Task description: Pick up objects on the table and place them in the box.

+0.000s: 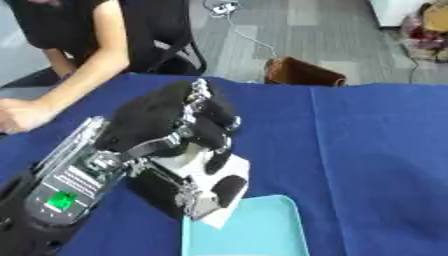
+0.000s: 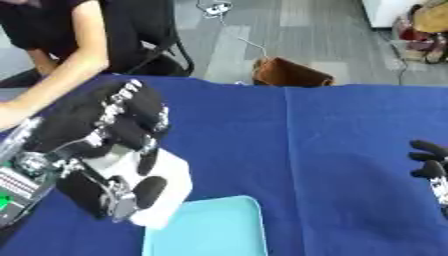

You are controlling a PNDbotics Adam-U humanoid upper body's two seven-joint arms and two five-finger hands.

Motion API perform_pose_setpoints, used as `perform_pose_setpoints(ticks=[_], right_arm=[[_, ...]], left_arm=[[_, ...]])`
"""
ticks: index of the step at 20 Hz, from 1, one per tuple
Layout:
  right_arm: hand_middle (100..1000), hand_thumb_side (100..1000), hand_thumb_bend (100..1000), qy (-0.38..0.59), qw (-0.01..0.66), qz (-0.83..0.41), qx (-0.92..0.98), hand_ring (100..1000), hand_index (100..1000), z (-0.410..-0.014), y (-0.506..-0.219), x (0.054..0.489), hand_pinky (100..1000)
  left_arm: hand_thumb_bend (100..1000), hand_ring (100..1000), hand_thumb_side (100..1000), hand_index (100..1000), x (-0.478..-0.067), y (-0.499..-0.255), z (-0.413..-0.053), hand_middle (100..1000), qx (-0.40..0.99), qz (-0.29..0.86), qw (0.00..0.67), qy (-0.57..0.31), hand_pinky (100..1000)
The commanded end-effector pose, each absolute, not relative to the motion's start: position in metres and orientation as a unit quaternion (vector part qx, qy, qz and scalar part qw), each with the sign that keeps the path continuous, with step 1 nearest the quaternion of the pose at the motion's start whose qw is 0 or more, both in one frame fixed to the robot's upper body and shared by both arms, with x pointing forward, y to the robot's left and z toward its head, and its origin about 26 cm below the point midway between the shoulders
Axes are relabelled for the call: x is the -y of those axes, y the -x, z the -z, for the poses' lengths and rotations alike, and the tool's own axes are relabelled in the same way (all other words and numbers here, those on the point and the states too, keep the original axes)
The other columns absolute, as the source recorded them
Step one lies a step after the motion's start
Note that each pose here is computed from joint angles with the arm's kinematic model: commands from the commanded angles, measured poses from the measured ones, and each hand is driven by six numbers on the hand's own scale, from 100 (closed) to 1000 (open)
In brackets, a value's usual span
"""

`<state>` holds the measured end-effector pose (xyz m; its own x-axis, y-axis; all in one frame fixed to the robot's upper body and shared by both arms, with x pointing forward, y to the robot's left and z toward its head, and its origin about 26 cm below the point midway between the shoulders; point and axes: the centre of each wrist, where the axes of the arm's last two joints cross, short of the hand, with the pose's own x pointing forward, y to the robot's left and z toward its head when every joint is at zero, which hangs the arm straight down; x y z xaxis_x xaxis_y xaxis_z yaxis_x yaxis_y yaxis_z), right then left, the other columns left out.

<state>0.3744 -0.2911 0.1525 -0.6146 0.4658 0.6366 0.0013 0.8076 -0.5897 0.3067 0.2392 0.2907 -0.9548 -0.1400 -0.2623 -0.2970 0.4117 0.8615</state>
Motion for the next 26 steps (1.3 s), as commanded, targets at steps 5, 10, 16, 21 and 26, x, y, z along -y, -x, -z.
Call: perform_pose_setpoints(ticks=[5,10,16,21,26], right_arm=[[853,755,100,0.151,0.409,-0.272,0.858,826,908,-0.164,-0.376,0.299,698],[852,783,100,0.154,0.397,-0.266,0.865,826,906,-0.172,-0.376,0.298,700],[852,782,100,0.155,0.39,-0.266,0.868,826,905,-0.176,-0.376,0.296,700],[853,780,100,0.153,0.391,-0.267,0.867,827,905,-0.175,-0.376,0.295,701],[853,777,100,0.154,0.391,-0.268,0.867,827,904,-0.175,-0.376,0.296,701]], left_arm=[[100,100,581,100,-0.227,-0.303,-0.282,100,-0.803,-0.573,0.105,0.129,100],[100,100,579,100,-0.217,-0.303,-0.27,100,-0.78,-0.601,0.112,0.132,100],[100,100,588,100,-0.207,-0.313,-0.254,100,-0.76,-0.628,0.103,0.128,100],[100,100,593,100,-0.206,-0.329,-0.237,100,-0.751,-0.643,0.084,0.128,100],[100,100,594,100,-0.209,-0.336,-0.229,100,-0.748,-0.646,0.075,0.133,100]])
